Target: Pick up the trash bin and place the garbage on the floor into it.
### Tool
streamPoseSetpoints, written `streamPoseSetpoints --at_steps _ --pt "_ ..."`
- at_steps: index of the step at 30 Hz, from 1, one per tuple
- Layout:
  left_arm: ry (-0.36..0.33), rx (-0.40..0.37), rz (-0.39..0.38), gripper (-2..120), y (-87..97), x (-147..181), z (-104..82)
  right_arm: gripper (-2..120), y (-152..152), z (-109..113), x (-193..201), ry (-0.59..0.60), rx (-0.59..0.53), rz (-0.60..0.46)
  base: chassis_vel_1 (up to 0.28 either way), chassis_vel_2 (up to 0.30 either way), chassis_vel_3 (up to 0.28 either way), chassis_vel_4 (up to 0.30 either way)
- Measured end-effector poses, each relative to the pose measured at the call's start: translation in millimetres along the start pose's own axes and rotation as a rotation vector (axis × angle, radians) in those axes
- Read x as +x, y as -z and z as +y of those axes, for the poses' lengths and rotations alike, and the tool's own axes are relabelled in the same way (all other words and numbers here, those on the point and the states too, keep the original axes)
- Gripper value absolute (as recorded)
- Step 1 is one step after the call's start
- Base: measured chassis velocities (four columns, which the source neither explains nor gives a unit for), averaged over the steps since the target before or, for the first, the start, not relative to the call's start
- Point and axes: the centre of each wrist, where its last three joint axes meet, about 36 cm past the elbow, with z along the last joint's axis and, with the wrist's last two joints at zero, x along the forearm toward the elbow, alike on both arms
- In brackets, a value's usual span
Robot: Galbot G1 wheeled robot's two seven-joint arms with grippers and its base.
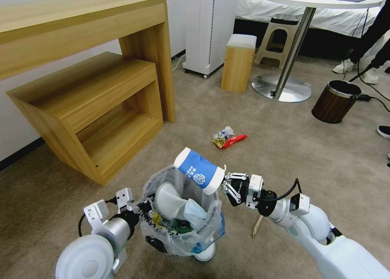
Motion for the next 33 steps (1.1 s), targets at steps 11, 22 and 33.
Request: streamPoseSetpoints --at_steps 11,22,33 --pt "-0.018 -0.002 0.005 1 -0.9 -2 -2.9 0 -24 0 -2 0.073 -0.033 0.049 0.000 0.000 0.000 0.000" --pt "-0.051 -0.010 0.027 1 -7.4 7 -12.7 0 -35 3 -5 0.041 -0.029 0.078 0.000 0.000 0.000 0.000" --pt "-0.053 -0.017 0.047 1 -15.1 7 -17.7 0 -36 2 -8 0.030 -0.022 0.091 0.000 0.000 0.000 0.000"
